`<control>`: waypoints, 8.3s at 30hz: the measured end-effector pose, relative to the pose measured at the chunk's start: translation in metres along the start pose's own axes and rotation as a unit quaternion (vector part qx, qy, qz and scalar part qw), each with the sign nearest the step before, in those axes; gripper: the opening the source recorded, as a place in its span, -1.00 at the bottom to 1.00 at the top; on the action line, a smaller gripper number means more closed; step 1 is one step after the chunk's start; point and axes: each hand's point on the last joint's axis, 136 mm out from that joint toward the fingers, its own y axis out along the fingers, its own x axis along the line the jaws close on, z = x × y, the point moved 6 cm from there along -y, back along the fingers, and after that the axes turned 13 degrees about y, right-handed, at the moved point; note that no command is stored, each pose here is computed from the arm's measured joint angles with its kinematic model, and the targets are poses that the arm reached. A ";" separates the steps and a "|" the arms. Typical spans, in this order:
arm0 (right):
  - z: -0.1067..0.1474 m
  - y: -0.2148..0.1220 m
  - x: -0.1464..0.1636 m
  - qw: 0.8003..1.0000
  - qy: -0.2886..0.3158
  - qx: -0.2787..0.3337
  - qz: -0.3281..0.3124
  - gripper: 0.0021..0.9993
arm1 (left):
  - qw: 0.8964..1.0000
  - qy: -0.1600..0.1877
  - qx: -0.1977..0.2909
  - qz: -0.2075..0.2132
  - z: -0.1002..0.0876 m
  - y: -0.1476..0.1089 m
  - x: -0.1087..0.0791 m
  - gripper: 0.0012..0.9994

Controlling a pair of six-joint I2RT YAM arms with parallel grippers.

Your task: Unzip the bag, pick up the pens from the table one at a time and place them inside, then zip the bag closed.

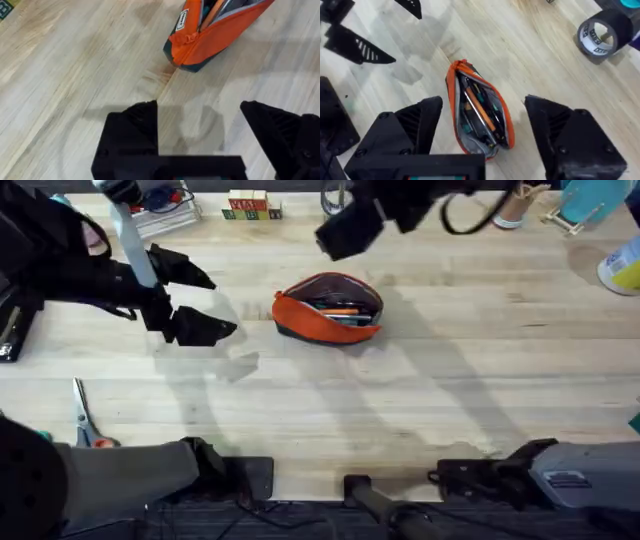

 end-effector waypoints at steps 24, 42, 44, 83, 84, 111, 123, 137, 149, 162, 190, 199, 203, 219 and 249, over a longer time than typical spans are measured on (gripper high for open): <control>-0.024 0.036 0.024 0.999 -0.035 0.004 -0.008 1.00 | 1.000 0.000 0.000 0.000 0.000 0.000 0.000 0.99; -0.009 0.088 0.054 0.995 -0.076 0.050 -0.040 1.00 | 1.000 0.000 0.000 0.000 0.000 0.000 0.000 0.99; -0.005 0.097 0.054 0.994 -0.075 0.061 -0.042 1.00 | 1.000 0.000 0.000 0.000 0.000 0.000 0.000 0.99; 0.002 0.135 0.063 0.996 0.024 0.076 -0.040 1.00 | 1.000 0.000 0.000 0.000 0.000 0.000 0.000 0.99; 0.002 0.135 0.062 0.996 0.032 0.075 -0.034 1.00 | 1.000 0.000 0.000 0.000 0.000 0.000 0.000 0.99; 0.025 0.185 0.043 0.992 0.054 0.114 0.015 0.99 | 1.000 0.000 0.000 0.000 0.000 0.000 0.000 0.99; 0.030 0.195 0.041 0.992 0.036 0.120 0.017 0.76 | 1.000 0.000 0.000 0.000 0.000 0.000 0.000 0.99; 0.044 0.208 0.036 0.988 0.033 0.147 0.028 0.42 | 1.000 0.000 0.000 0.000 0.000 0.000 0.000 0.99; 0.048 0.209 0.049 0.987 0.019 0.155 0.021 -0.15 | 1.000 0.000 0.000 0.000 0.000 0.000 0.000 0.99; 0.049 0.209 0.052 0.988 0.012 0.156 0.019 -0.88 | 1.000 0.000 0.000 0.000 0.000 0.000 0.000 0.99; 0.038 0.208 0.053 0.990 0.010 0.137 0.021 -0.94 | 1.000 0.000 0.000 0.000 0.000 0.000 0.000 0.99; 0.035 0.206 0.053 0.991 0.009 0.135 0.022 -0.94 | 1.000 0.000 0.000 0.000 0.000 0.000 0.000 0.99; 0.030 0.204 0.054 0.991 0.008 0.128 0.024 -0.94 | 1.000 -0.001 -0.008 0.000 -0.002 0.000 0.000 0.99; 0.028 0.204 0.054 0.992 0.010 0.126 0.024 -0.94 | 0.997 0.012 -0.075 0.026 0.003 0.016 0.008 0.99; 0.025 0.205 0.054 0.993 0.015 0.117 0.024 -0.94 | 0.974 0.122 -0.183 0.052 0.024 0.089 0.035 0.99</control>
